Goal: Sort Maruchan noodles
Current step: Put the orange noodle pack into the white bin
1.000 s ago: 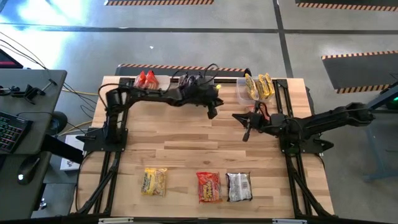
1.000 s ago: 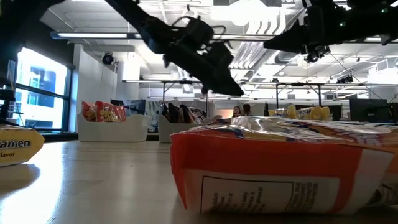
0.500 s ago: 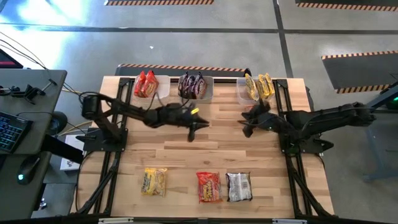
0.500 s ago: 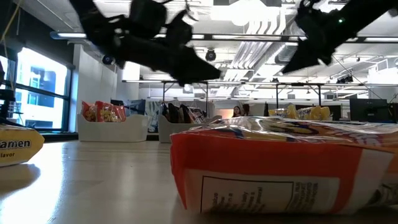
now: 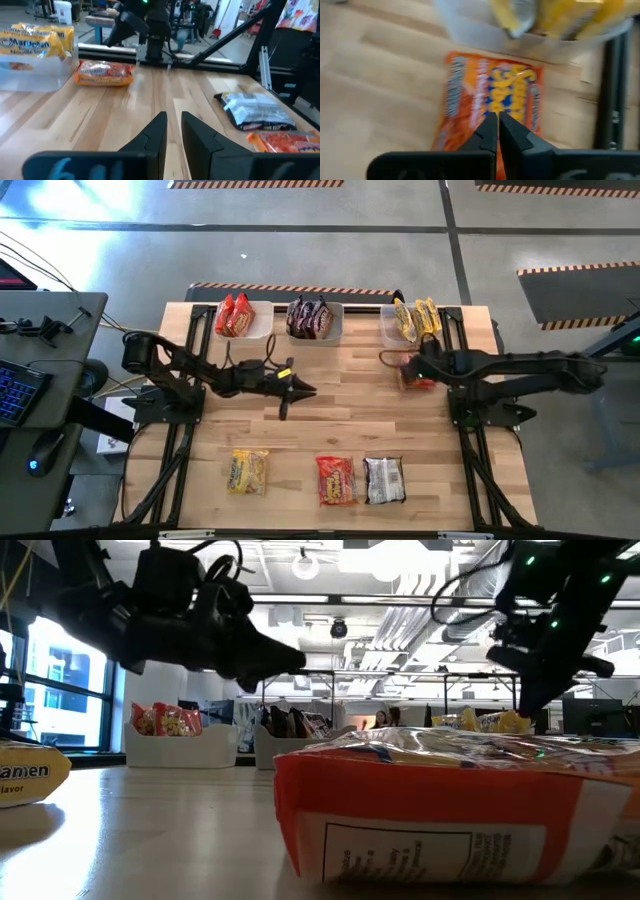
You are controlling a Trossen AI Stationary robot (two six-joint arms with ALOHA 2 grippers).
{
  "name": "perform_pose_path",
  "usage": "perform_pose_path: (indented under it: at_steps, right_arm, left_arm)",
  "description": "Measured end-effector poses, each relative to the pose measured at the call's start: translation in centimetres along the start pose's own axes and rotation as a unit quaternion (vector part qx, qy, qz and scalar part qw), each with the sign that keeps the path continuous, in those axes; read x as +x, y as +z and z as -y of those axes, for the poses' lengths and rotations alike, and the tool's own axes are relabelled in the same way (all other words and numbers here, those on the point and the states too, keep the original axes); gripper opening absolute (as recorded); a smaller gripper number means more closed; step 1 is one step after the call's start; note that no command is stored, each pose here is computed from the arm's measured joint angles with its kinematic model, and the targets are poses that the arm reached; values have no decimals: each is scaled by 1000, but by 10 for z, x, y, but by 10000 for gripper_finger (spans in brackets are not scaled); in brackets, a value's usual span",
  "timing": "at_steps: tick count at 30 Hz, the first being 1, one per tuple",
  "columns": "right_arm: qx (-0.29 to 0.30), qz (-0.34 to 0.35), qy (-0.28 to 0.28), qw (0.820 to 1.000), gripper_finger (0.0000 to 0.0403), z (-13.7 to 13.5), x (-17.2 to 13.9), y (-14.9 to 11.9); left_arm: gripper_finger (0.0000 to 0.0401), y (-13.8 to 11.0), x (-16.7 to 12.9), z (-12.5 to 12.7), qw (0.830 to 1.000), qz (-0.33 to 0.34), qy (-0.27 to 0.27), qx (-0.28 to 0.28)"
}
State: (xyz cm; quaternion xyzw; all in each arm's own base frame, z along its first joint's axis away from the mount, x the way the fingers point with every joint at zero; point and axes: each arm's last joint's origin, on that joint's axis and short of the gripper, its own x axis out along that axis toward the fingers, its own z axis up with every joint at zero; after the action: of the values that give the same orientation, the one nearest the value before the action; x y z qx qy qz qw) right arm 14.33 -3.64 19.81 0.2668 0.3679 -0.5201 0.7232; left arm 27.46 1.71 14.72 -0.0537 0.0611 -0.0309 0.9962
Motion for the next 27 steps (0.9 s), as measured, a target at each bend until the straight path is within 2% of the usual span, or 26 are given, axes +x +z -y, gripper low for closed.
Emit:
perform_pose_path:
  at_steps: [5, 11, 20, 23, 27]
  right_arm:
    - [28, -26, -49, 998, 0, 3, 23, 13]
    - [6, -35, -55, 998, 0, -8, 55, 24]
    - [-27, -56, -54, 997, 0, -26, 84, 20]
    - [-59, -46, -29, 997, 0, -36, 84, 17]
    - [-119, -42, 51, 991, 0, -53, 75, 13]
  left_arm:
    - [46, -4, -3, -1, 1000, -8, 2, -6]
    - [46, -4, -4, -9, 1000, -9, 16, -12]
    - [46, -7, -5, -12, 999, -24, 24, -11]
    - [46, -7, -5, -12, 999, -27, 24, -12]
    - [46, -8, -5, -12, 999, -28, 24, -26]
